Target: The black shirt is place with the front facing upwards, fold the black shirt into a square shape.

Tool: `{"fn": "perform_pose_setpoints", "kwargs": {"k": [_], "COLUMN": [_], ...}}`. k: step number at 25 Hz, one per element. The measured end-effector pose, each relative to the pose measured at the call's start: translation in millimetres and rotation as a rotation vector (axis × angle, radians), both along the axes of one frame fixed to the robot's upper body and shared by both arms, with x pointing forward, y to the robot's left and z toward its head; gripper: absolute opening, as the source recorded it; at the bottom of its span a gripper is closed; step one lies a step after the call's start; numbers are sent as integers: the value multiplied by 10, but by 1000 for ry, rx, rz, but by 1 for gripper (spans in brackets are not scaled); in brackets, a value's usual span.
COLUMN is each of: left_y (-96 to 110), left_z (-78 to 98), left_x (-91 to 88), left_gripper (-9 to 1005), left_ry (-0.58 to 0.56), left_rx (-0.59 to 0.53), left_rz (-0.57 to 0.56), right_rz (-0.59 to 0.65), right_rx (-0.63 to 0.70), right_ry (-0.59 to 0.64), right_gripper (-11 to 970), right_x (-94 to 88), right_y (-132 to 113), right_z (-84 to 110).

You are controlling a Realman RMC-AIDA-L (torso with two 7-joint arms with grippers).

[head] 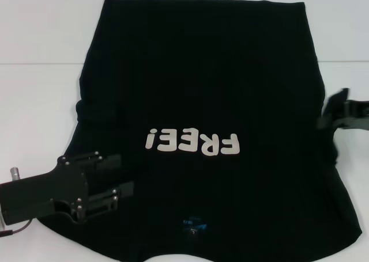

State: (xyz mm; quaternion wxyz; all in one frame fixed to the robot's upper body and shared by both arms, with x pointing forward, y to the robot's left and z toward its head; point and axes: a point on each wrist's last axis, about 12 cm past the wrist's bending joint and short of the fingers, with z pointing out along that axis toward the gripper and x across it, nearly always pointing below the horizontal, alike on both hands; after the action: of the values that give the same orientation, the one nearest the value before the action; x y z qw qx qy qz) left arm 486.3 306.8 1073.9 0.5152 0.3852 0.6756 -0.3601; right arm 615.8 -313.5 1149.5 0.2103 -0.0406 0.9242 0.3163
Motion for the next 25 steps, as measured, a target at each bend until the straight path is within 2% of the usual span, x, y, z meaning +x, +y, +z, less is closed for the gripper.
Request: {"fn": "perform_pose_setpoints", "kwargs": {"k": [6, 11, 15, 17, 21, 24, 25], "left_y": [2, 0, 0, 6, 28, 74, 107], "left_z": [-12, -17, -22, -24, -28, 10, 38], "left_x": [-16, -20, -21, -21, -28, -20, -9], "left_gripper": [611, 612, 612, 611, 610, 611, 612], "left_ry": [3, 3, 6, 7, 21, 89, 151], "left_rx": [0, 0, -3, -10, -52, -111, -144], "left_rz": [3, 4, 8, 16, 43, 72, 85], "right_rz": [88, 134, 160, 182, 188, 216, 240], "right_rx": [-22, -27, 57, 154, 209, 246, 258], "right_ry": [43, 40, 1, -42, -73, -137, -170], "right_gripper": [42, 101, 160, 241, 403, 553, 603], "right_x": [104, 107, 63, 2, -66, -183, -261], "right_y": [350, 459, 469, 445, 378, 289, 255], "right_z": [-103, -122, -109, -98, -123, -184, -231]}}
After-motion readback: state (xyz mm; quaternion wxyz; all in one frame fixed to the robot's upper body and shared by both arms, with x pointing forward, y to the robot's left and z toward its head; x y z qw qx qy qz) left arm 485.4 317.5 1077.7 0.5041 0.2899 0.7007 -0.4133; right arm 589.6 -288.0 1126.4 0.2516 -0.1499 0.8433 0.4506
